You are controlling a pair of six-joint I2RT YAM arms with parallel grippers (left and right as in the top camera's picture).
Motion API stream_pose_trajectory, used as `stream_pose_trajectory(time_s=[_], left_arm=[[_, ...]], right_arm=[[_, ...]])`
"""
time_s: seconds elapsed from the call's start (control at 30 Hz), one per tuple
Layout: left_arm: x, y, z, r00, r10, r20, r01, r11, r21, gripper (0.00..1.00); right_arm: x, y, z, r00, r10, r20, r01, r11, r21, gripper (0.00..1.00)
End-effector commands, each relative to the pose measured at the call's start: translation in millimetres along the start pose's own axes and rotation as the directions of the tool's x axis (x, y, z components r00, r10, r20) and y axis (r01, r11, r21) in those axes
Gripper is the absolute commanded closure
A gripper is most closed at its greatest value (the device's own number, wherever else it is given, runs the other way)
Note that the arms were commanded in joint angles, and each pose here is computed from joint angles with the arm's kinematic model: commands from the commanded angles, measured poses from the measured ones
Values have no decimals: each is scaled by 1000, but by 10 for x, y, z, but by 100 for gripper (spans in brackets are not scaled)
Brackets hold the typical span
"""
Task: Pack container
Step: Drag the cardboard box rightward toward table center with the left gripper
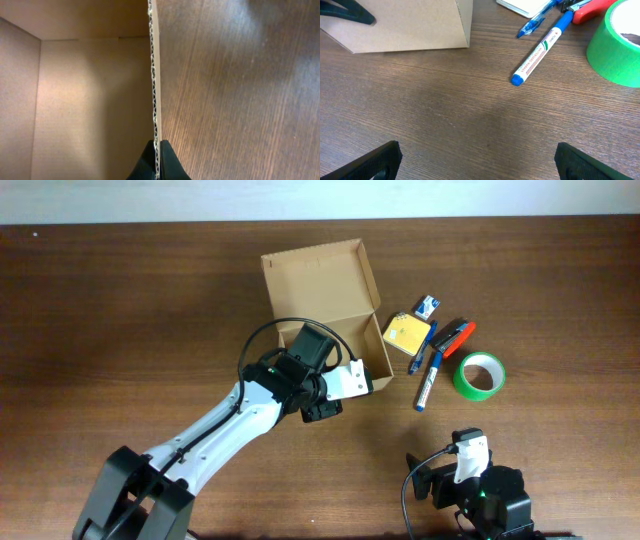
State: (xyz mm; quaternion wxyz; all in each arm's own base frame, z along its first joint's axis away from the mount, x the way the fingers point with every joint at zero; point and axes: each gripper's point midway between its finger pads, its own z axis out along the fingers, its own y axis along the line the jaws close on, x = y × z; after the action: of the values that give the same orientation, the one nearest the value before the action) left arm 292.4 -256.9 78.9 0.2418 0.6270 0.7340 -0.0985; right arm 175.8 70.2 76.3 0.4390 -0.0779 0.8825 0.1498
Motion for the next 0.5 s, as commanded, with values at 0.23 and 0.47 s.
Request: stream_pose_trajectory(time_s=[0.23, 0.47], left_arm=[[-86, -13, -160, 994, 88, 59, -90, 995, 35, 99], [-73, 41, -226, 988, 82, 133, -92, 993, 73, 98]], right_arm=[[17, -5, 14, 1000, 10, 2, -10, 1000, -1, 1], [17, -5, 14, 1000, 10, 2, -10, 1000, -1, 1]])
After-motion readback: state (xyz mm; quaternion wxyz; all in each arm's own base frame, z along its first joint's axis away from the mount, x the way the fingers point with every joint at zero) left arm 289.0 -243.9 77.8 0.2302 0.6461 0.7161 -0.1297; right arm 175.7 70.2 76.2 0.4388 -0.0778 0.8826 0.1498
